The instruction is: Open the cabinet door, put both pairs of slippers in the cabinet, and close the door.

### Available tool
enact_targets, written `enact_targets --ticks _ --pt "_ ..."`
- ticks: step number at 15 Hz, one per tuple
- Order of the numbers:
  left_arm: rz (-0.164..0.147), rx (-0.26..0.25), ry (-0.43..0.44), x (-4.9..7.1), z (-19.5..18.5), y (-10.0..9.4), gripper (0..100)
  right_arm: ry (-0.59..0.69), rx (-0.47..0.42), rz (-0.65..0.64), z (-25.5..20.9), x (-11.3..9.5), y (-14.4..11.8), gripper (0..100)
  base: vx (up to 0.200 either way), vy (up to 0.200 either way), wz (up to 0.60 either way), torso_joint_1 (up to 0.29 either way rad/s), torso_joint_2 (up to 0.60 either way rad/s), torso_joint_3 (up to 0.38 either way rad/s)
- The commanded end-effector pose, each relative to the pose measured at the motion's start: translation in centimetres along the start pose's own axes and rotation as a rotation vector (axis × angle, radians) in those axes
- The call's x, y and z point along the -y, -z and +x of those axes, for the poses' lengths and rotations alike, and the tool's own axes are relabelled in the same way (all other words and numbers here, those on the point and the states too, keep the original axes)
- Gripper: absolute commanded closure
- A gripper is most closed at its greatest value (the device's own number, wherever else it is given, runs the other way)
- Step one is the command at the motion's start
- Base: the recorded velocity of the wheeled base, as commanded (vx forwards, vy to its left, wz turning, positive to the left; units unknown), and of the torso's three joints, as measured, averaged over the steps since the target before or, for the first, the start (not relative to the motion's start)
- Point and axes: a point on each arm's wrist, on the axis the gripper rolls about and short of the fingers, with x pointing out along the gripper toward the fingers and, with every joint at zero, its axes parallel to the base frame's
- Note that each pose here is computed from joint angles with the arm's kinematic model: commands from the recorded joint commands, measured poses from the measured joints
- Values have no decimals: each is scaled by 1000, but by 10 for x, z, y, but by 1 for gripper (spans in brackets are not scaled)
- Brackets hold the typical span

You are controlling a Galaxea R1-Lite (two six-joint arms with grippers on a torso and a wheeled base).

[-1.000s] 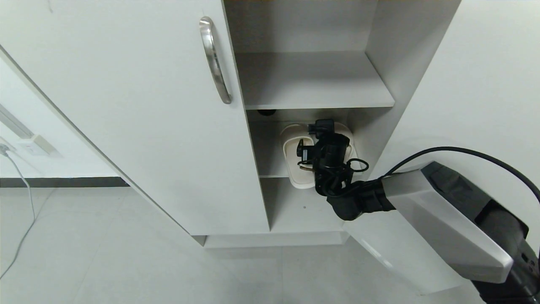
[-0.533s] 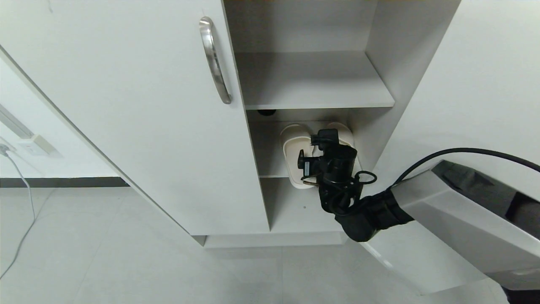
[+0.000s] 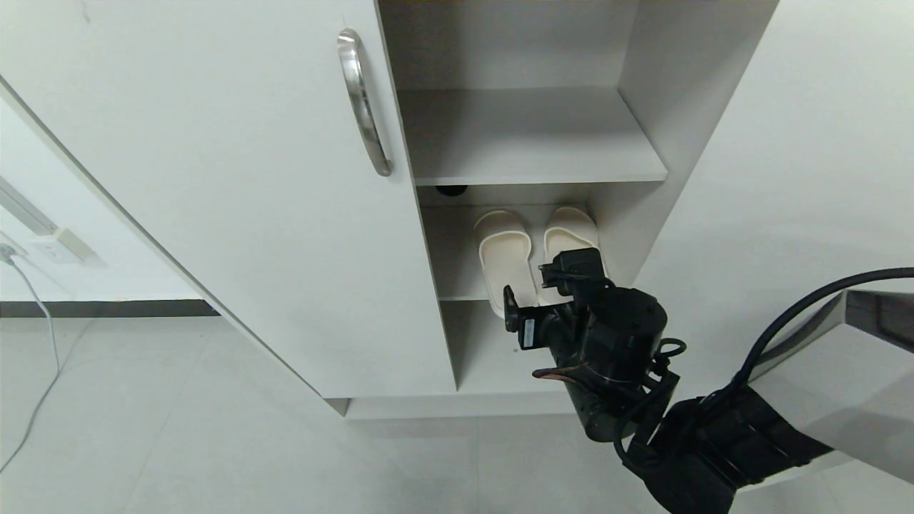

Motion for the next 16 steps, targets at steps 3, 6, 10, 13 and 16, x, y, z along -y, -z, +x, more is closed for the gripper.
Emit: enact_targets --ticks 3,6,10,13,16 --pt "0 -1 0 0 0 0 100 -29 -4 -2 -18 0 -3 0 -200 0 0 2 2 -1" --pt "0 -1 0 0 0 0 100 -32 -8 -4 -20 1 -3 0 -67 0 0 2 2 1" --pt "-5 -1 -3 0 0 0 100 -42 -3 0 -24 -1 -6 0 0 0 0 0 0 0" --pt "-5 -1 -3 0 0 0 100 -49 -6 -1 -27 -1 -6 0 0 0 0 0 0 0" --pt "-3 0 0 0 0 0 100 -53 -12 -5 -29 -2 -5 0 0 0 0 0 0 0"
